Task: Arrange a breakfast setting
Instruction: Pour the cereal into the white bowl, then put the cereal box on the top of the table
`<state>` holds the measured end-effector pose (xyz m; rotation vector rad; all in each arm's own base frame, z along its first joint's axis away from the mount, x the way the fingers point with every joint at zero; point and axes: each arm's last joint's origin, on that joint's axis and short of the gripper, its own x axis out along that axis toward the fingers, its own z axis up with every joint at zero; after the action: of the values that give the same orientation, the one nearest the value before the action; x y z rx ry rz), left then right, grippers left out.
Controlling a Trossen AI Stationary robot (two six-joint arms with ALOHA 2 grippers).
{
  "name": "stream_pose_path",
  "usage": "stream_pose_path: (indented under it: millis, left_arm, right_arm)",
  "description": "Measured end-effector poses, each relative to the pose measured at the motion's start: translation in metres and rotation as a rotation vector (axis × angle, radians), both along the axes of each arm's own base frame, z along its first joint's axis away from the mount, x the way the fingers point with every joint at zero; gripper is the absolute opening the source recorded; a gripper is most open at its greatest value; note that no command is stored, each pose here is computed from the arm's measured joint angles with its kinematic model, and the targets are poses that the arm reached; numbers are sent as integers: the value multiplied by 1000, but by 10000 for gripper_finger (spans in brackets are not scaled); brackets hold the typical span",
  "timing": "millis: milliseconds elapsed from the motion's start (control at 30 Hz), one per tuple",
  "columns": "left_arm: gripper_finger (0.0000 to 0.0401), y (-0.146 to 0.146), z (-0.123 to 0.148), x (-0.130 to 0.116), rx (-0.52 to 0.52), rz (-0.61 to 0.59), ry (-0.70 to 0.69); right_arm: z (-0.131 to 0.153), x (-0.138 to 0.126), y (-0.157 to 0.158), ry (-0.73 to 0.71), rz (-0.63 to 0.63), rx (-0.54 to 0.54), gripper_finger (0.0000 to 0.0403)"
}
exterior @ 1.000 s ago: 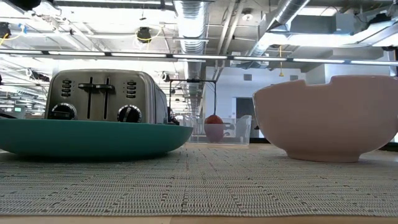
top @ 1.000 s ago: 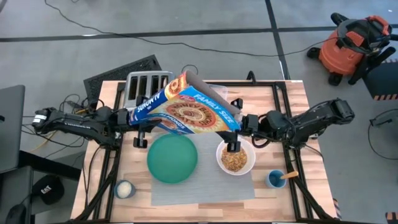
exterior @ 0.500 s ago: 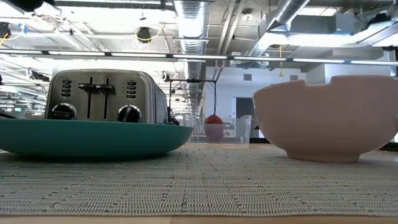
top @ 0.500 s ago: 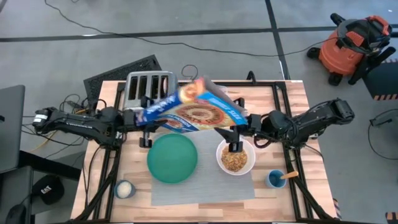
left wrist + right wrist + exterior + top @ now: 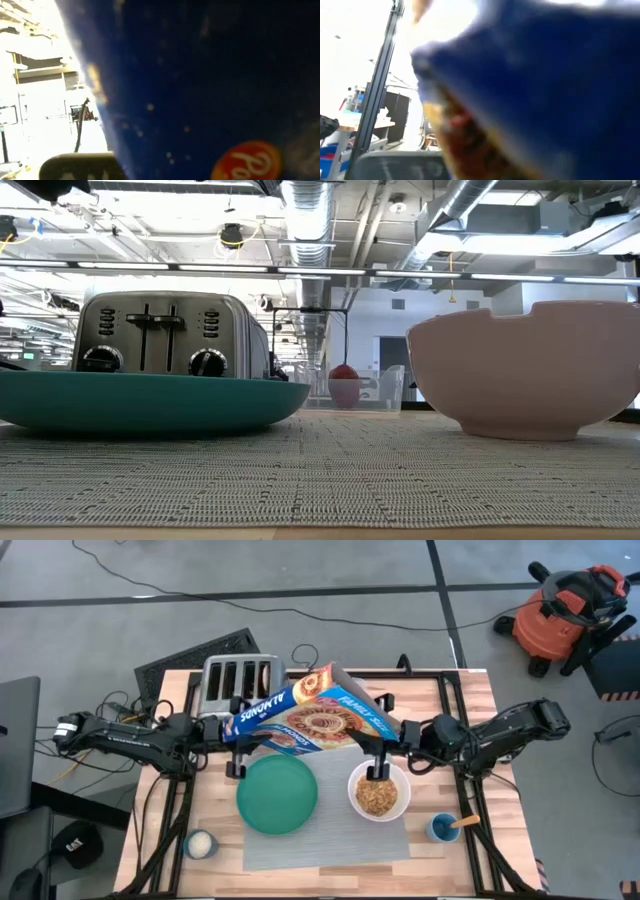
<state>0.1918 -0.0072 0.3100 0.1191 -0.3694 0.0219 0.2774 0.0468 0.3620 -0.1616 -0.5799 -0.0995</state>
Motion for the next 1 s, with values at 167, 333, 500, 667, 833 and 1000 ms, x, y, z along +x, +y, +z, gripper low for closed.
stream_pose_path:
  millis: [167,333,500,667,833,1000]
  left_arm:
    - [51,0,0,-3,-45,-33,24]
    - [123,1,2,-16,-78,-35,64]
    - [169,2,-1,-37,-68,4,165]
    - [165,6,-8,-42,-73,136,250]
    - [109,4,-10,-29,-27,88,240]
    - [15,2,-9,-17,1,31,196]
  right_arm:
    - [3,-4,-1,8,-17,-1,57]
    - [15,-19,-2,4,-52,5,57]
    - [26,-39,-6,46,-81,29,57]
    - [34,-53,-9,60,-63,84,57]
    - [33,-53,-8,70,-47,88,57]
    - [33,-53,-8,67,-44,88,57]
